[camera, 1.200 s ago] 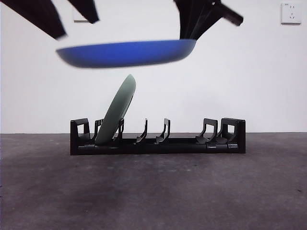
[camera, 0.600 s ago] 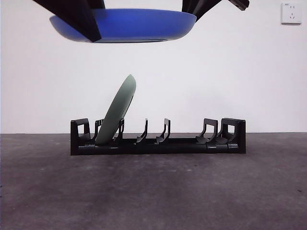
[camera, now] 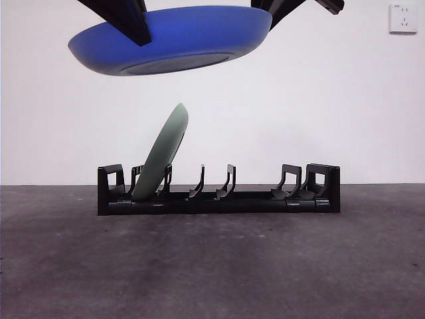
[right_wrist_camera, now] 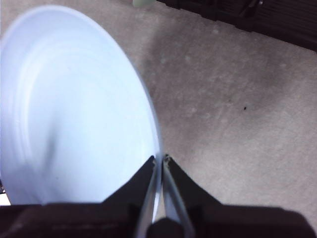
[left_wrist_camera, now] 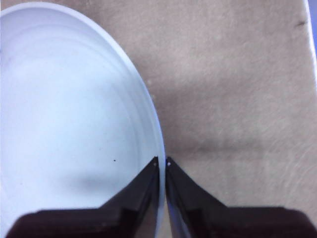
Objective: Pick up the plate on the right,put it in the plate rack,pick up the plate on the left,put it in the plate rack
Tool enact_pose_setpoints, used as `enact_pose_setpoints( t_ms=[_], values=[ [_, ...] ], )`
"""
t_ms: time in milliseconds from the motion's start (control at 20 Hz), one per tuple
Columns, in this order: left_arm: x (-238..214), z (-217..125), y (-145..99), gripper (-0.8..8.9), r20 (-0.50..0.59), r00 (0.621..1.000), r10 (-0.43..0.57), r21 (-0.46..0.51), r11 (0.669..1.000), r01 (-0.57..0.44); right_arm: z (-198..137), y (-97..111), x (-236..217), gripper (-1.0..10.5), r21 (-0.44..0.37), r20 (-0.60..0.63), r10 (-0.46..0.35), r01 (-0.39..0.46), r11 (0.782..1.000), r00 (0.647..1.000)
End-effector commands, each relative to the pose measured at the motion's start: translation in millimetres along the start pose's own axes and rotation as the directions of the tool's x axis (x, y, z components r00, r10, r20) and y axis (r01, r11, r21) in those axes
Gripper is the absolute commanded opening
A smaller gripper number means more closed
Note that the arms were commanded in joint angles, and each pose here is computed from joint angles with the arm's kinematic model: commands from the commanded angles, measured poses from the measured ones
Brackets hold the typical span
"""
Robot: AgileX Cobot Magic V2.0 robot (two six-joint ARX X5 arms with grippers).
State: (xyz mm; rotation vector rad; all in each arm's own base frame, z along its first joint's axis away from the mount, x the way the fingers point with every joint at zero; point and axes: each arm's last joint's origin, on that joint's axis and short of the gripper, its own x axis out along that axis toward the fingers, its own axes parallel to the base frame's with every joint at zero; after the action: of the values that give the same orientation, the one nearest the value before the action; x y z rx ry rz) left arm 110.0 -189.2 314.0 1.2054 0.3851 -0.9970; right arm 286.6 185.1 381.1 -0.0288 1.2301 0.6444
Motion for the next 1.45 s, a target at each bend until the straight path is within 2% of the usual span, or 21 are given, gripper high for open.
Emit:
enact_pose_setpoints(
  t_ms=[50, 100, 150, 300, 400, 500, 650, 750, 850, 1000, 1100, 1200, 1300, 1450],
  values=[
    [2.1, 0.3, -3.1, -0.08, 0.031, 0.998, -0.057, -0.052, 0.997, 0.058, -4.6, -0.4, -7.4, 2.3, -0.012, 0.006, -0.044, 0.045, 0.999, 0.999],
    [2.1, 2.0, -2.7, -0.08, 0.063, 0.996, -0.070, -0.072, 0.995, 0.075, -6.9, -0.2, -13.9, 3.3, -0.023, 0.028, -0.084, 0.085, 0.996, 0.996],
    [2.0, 3.8, -1.8, -0.08, 0.089, 0.994, -0.070, -0.090, 0.993, 0.078, -10.1, 0.6, -22.2, 3.8, -0.027, 0.056, -0.121, 0.123, 0.992, 0.991],
    [1.7, 10.2, 5.1, -0.08, 0.179, 0.984, -0.026, -0.175, 0.983, 0.058, -26.4, 4.3, -60.4, 3.9, -0.028, 0.185, -0.241, 0.250, 0.968, 0.953],
    [1.0, 15.7, 15.8, -0.08, 0.307, 0.952, 0.007, -0.303, 0.949, 0.090, -43.8, 10.4, -96.5, 3.8, -0.010, 0.324, -0.269, 0.287, 0.958, 0.907],
    [-1.3, 20.9, 33.3, -0.09, 0.455, 0.886, 0.086, -0.436, 0.890, 0.138, -65.4, 18.7, -134.1, 3.8, 0.006, 0.474, -0.229, 0.256, 0.967, 0.850],
    [2.1, 27.3, 59.6, -0.09, 0.618, 0.759, 0.203, -0.543, 0.808, 0.227, -104.9, 29.3, -178.6, 3.8, -0.009, 0.615, -0.166, 0.218, 0.976, 0.771],
    [14.0, 27.8, 76.2, -0.09, 0.661, 0.698, 0.276, -0.596, 0.758, 0.264, -128.6, 31.9, -196.4, 3.8, -0.020, 0.651, -0.145, 0.208, 0.978, 0.745],
    [34.8, 25.9, 90.8, -0.09, 0.678, 0.658, 0.328, -0.639, 0.707, 0.305, -147.0, 32.0, -207.7, 3.8, -0.022, 0.668, -0.138, 0.204, 0.979, 0.731],
    [68.7, 15.9, 106.4, -0.09, 0.619, 0.666, 0.415, -0.728, 0.621, 0.290, -163.8, 30.8, -212.7, 3.8, -0.028, 0.646, -0.136, 0.201, 0.979, 0.751],
    [84.3, 9.8, 112.8, -0.09, 0.596, 0.667, 0.448, -0.757, 0.590, 0.281, -169.1, 29.8, -212.3, 3.8, -0.028, 0.623, -0.145, 0.207, 0.978, 0.769],
    [100.4, 2.0, 119.7, -0.09, 0.564, 0.675, 0.475, -0.790, 0.549, 0.273, -170.4, 29.7, -212.5, 3.8, -0.031, 0.621, -0.140, 0.203, 0.979, 0.771],
    [114.6, -3.0, 125.7, -0.09, 0.540, 0.694, 0.476, -0.807, 0.526, 0.267, -172.2, 30.3, -213.5, 3.8, -0.044, 0.622, -0.119, 0.187, 0.981, 0.774],
    [134.8, -5.2, 135.3, -0.09, 0.522, 0.714, 0.468, -0.817, 0.515, 0.260, -173.0, 31.2, -213.7, 3.8, -0.065, 0.618, -0.089, 0.164, 0.984, 0.781]
  ],
)
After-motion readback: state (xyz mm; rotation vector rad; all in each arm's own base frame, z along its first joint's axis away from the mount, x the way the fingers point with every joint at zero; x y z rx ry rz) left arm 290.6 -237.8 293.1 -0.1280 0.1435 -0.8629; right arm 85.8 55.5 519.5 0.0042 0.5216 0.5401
